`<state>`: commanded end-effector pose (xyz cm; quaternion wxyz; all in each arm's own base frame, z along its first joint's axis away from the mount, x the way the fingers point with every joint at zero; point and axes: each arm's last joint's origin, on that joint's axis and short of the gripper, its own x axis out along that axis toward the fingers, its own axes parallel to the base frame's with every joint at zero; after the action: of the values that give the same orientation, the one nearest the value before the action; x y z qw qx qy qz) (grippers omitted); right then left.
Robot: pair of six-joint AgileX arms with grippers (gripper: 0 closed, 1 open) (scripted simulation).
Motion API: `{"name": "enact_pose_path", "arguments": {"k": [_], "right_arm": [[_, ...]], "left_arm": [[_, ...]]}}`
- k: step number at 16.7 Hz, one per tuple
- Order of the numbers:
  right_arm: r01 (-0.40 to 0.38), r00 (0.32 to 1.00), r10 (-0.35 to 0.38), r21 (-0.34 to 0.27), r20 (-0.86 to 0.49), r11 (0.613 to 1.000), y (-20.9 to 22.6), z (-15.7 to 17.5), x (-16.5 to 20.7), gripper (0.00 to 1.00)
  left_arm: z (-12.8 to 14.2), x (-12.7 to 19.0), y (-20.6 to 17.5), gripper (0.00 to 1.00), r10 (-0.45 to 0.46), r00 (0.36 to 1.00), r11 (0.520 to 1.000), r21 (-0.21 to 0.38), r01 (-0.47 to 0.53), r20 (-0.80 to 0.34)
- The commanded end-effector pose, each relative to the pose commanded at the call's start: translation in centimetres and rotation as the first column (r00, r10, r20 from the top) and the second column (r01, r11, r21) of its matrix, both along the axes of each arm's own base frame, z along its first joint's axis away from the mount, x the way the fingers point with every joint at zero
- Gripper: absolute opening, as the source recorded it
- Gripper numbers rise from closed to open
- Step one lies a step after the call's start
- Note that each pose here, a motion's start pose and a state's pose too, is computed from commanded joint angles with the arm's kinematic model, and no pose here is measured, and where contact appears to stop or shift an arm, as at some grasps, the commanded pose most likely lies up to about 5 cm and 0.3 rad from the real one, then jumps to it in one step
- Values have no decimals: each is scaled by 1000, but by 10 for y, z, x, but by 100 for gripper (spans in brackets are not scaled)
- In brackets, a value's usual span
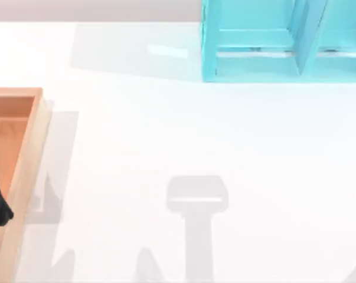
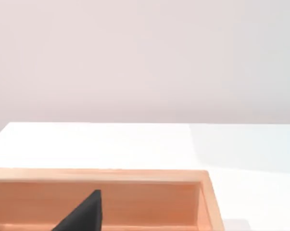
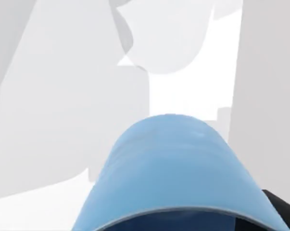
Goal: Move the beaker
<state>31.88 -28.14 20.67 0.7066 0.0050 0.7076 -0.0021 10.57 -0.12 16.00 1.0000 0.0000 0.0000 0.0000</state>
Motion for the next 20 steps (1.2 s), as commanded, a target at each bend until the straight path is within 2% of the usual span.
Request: {"name": "enact_pose_path", "arguments": {"k": [4, 11, 16, 20], "right_arm": [[1, 1000, -1, -3, 2, 1000, 1, -4, 1, 0], [0, 1000, 0, 0, 0, 1000, 8, -61, 0, 0], [0, 1000, 0, 0, 0, 1000, 9, -64, 0, 0], [0, 1000, 0, 0, 0, 1000, 9, -64, 0, 30]], "left_arm": [[0, 0, 0, 100, 0, 1000, 1000, 0, 0, 0], [0, 0, 0, 100, 0, 1000, 1000, 0, 0, 0], [0, 0, 0, 100, 0, 1000, 1000, 0, 0, 0], [0, 0, 0, 100, 0, 1000, 1000, 0, 0, 0]]}}
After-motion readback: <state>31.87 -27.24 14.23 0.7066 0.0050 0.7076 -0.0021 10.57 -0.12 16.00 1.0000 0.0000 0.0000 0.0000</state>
